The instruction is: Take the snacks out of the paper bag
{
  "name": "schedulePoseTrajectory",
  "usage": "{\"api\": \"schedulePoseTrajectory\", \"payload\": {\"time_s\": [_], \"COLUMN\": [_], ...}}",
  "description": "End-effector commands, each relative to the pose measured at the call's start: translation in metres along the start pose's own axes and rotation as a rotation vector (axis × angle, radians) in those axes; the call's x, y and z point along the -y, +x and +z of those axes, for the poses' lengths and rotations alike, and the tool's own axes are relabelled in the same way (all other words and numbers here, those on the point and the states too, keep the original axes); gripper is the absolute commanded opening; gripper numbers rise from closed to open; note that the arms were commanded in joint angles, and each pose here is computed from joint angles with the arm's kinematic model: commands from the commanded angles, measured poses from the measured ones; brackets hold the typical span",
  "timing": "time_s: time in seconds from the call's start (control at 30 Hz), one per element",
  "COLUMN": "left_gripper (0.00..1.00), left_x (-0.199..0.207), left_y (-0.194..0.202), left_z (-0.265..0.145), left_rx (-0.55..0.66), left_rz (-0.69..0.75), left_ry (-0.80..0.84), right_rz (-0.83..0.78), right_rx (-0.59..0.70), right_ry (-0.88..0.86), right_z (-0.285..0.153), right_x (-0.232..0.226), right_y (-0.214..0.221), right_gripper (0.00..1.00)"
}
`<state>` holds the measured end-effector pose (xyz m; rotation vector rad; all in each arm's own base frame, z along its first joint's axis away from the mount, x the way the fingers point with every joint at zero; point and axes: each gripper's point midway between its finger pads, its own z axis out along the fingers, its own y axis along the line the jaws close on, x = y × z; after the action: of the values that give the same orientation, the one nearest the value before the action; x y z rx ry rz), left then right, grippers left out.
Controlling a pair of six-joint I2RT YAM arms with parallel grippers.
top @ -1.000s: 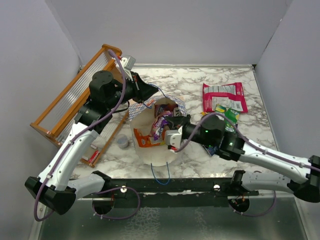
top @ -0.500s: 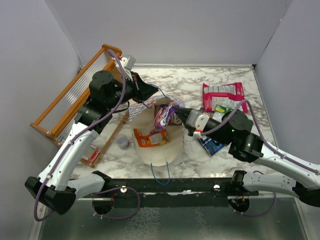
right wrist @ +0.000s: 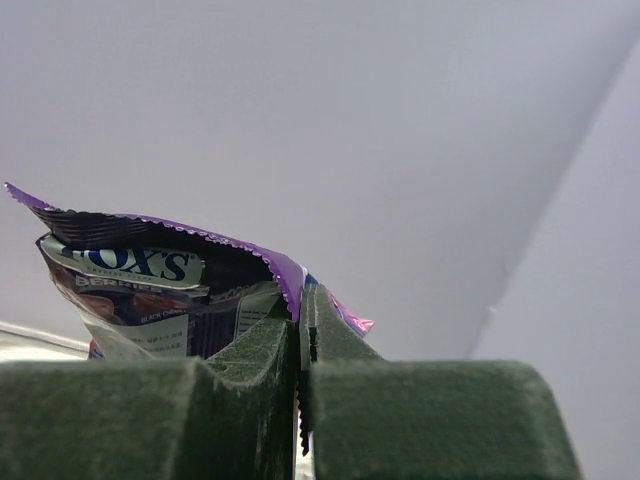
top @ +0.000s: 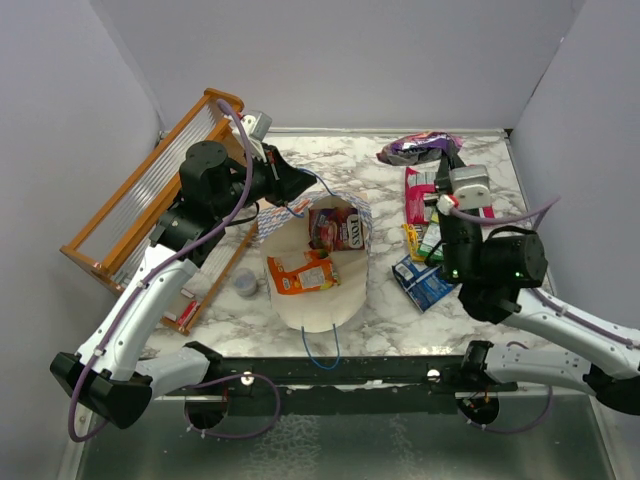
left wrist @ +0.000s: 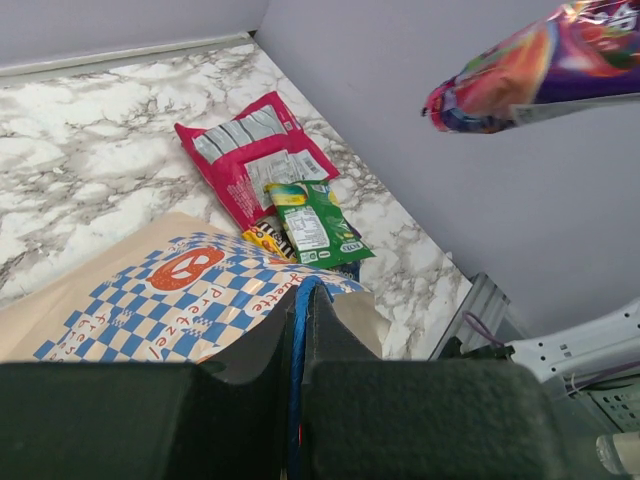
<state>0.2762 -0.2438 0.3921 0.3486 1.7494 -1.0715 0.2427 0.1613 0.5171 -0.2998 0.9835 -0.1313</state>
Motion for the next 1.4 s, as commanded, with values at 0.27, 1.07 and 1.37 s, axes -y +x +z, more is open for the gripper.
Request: {"api": "schedulePoseTrajectory", "payload": {"time_s": [0.27, 1.07, 1.37], "left_gripper": [0.00, 0.00, 0.00], "left_x": [0.008, 0.011, 0.010], "left_y": [-0.017, -0.011, -0.011], "left_z": [-0.003, -0.008, -0.006], "left_rx": [0.044, 0.046, 0.036], "left_rz": [0.031, 0.010, 0.015], "left_ry": [0.014, 0.029, 0.027], "right_rz": [-0.028, -0.030, 0.189], "right_rx": [-0.456, -1.089, -1.098], "right_ry": [0.248, 0.338, 0.088], "right_z": [0.010, -0.096, -0.112], "right_x": [0.056, 0.074, -0.003], "right_y": [0.177, 0.418, 0.429], "right_gripper": [0.01, 0.04, 0.18]}}
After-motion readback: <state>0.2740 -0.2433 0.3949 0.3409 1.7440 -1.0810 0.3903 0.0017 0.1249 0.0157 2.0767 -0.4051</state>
